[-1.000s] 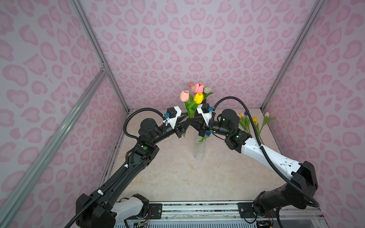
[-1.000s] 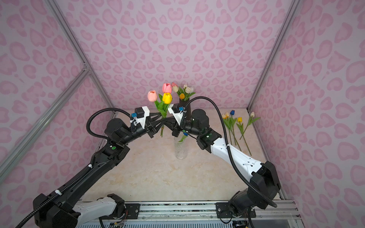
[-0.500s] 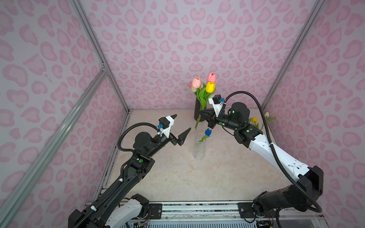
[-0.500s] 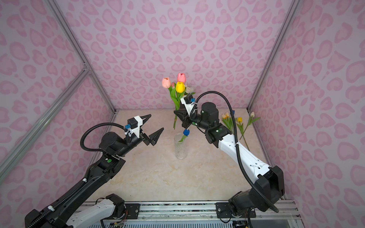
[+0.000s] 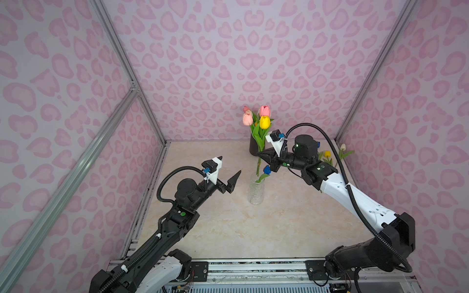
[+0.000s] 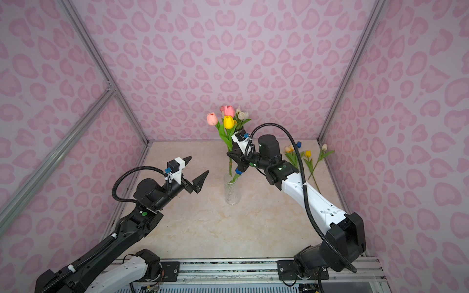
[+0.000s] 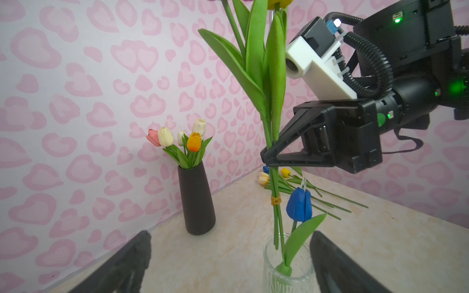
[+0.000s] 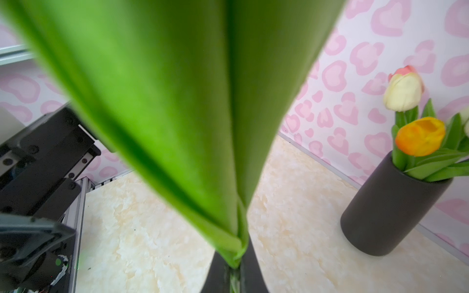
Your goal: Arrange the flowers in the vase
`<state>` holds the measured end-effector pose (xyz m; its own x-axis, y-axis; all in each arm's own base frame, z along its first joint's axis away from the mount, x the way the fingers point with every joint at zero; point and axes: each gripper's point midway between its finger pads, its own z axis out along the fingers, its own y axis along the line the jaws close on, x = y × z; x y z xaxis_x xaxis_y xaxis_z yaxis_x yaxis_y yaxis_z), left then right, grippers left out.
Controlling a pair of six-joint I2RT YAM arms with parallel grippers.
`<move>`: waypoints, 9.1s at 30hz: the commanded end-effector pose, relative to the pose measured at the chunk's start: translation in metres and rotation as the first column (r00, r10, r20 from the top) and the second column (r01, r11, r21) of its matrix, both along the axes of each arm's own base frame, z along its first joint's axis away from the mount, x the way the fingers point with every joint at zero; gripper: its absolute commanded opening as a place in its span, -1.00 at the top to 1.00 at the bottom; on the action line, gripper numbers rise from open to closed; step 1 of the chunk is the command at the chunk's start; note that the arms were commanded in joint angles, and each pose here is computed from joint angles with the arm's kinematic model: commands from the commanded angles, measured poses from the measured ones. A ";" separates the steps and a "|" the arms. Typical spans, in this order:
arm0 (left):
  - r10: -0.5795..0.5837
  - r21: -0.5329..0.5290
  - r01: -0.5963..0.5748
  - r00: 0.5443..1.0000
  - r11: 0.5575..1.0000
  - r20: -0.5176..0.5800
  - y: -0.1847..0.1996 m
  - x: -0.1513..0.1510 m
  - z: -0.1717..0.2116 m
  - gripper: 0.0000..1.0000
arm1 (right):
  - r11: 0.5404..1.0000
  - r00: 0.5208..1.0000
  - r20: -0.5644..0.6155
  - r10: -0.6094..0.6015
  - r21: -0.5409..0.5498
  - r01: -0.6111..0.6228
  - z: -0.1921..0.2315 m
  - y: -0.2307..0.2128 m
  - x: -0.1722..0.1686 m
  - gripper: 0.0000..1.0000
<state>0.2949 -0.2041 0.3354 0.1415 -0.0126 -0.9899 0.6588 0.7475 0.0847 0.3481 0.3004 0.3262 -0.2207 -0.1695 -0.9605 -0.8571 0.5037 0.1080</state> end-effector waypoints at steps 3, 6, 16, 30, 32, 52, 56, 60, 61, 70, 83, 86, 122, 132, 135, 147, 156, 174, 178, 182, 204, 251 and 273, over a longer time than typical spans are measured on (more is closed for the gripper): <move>0.003 -0.008 -0.002 0.999 1.000 0.048 -0.001 0.002 0.010 -0.98 | 0.999 0.999 0.033 0.026 -0.022 -0.025 -0.015 0.003 -0.006 1.00; 0.003 -0.002 -0.003 0.999 1.000 0.046 -0.001 0.003 0.007 -0.98 | 1.000 0.998 0.052 0.029 0.004 -0.030 -0.021 0.004 -0.008 1.00; 0.008 0.018 -0.009 0.999 1.000 0.035 -0.003 0.008 0.000 -0.98 | 0.997 0.993 0.098 0.071 0.025 -0.074 -0.046 0.017 -0.019 0.78; -0.051 0.047 0.050 0.998 0.998 0.025 -0.022 0.022 0.002 -0.98 | 0.996 0.991 0.116 0.074 0.041 -0.079 -0.052 0.012 -0.029 0.57; -0.066 0.050 0.065 0.998 0.997 0.017 -0.026 0.024 0.001 -0.98 | 0.996 0.990 0.114 0.080 0.034 -0.084 -0.053 0.011 -0.030 0.67; 0.038 -0.035 -0.040 0.999 0.999 -0.034 0.013 0.020 -0.003 -1.00 | 0.992 0.981 0.183 0.067 0.094 -0.086 -0.014 -0.003 -0.048 0.24; -0.053 0.007 0.053 0.998 0.999 0.022 -0.002 0.000 0.002 -0.99 | 0.980 0.978 0.192 -0.087 0.193 0.049 0.024 -0.031 -0.042 0.15; -0.113 0.097 0.105 0.990 0.990 0.080 -0.027 -0.018 0.004 -0.98 | 0.945 0.973 0.144 -0.181 0.298 0.132 0.052 -0.067 -0.029 0.12; -0.121 0.100 0.113 0.989 0.989 0.083 -0.029 -0.019 0.003 -0.99 | 0.954 0.976 0.150 -0.159 0.280 0.112 0.052 -0.067 -0.031 0.20; -0.164 0.087 0.156 0.982 0.984 0.091 -0.034 -0.025 0.012 -1.00 | 0.921 0.930 0.108 -0.351 0.218 0.322 0.026 -0.106 -0.013 0.12; -0.308 0.118 0.314 0.949 0.942 -0.064 -0.057 -0.070 -0.045 -0.99 | 0.392 0.274 -0.290 -0.917 -0.524 0.756 -0.167 -0.328 0.087 0.36; -0.279 0.135 0.291 0.955 0.947 -0.098 -0.053 -0.068 -0.065 -0.99 | 0.381 0.205 -0.329 -0.922 -0.680 0.626 -0.222 -0.346 0.090 0.47; -0.185 0.171 0.202 0.977 0.964 -0.110 -0.048 -0.049 -0.081 -0.98 | 0.563 0.327 -0.458 -0.826 -0.663 0.493 -0.285 -0.281 0.139 1.00; -0.108 0.164 0.111 0.994 0.980 -0.026 -0.038 -0.039 -0.057 -0.96 | 0.819 0.500 -0.682 -0.534 -0.270 0.506 -0.205 -0.217 0.129 1.00; -0.103 0.174 0.103 0.995 0.979 -0.009 -0.036 -0.038 -0.051 -0.96 | 0.828 0.513 -0.702 -0.493 -0.198 0.525 -0.187 -0.221 0.128 1.00; -0.101 0.185 0.098 0.995 0.978 0.010 -0.037 -0.034 -0.039 -0.97 | 0.814 0.623 -0.733 -0.274 0.169 0.556 -0.101 -0.224 0.117 1.00; -0.114 0.196 0.111 0.993 0.974 0.005 -0.043 -0.028 -0.039 -0.96 | 0.769 0.662 -0.709 -0.245 0.273 0.577 -0.062 -0.233 0.113 1.00; -0.112 0.209 0.116 0.993 0.971 -0.031 -0.045 -0.025 -0.051 -0.96 | 0.709 0.456 -0.639 -0.619 -0.206 0.674 -0.158 -0.265 0.102 1.00; -0.104 0.206 0.106 0.994 0.973 -0.024 -0.042 -0.026 -0.050 -0.96 | 0.736 0.524 -0.628 -0.576 -0.119 0.666 -0.138 -0.257 0.104 1.00; -0.081 0.187 0.081 0.997 0.979 -0.010 -0.038 -0.025 -0.046 -0.95 | 0.768 0.655 -0.585 -0.478 0.084 0.635 -0.093 -0.239 0.101 1.00; 0.000 -0.042 0.007 0.987 0.999 0.158 0.002 -0.024 0.028 -0.94 | 0.661 0.944 0.324 -0.069 0.723 -0.200 0.086 -0.060 -0.068 1.00; -0.213 0.088 0.197 0.945 0.976 0.249 -0.054 -0.008 0.079 -0.26 | 0.808 0.857 0.468 -0.215 0.578 -0.114 0.032 0.009 -0.028 1.00; -0.168 0.048 0.161 0.965 0.986 0.203 -0.039 -0.010 0.081 -0.38 | 0.787 0.854 0.470 -0.224 0.604 -0.126 0.048 -0.008 -0.052 1.00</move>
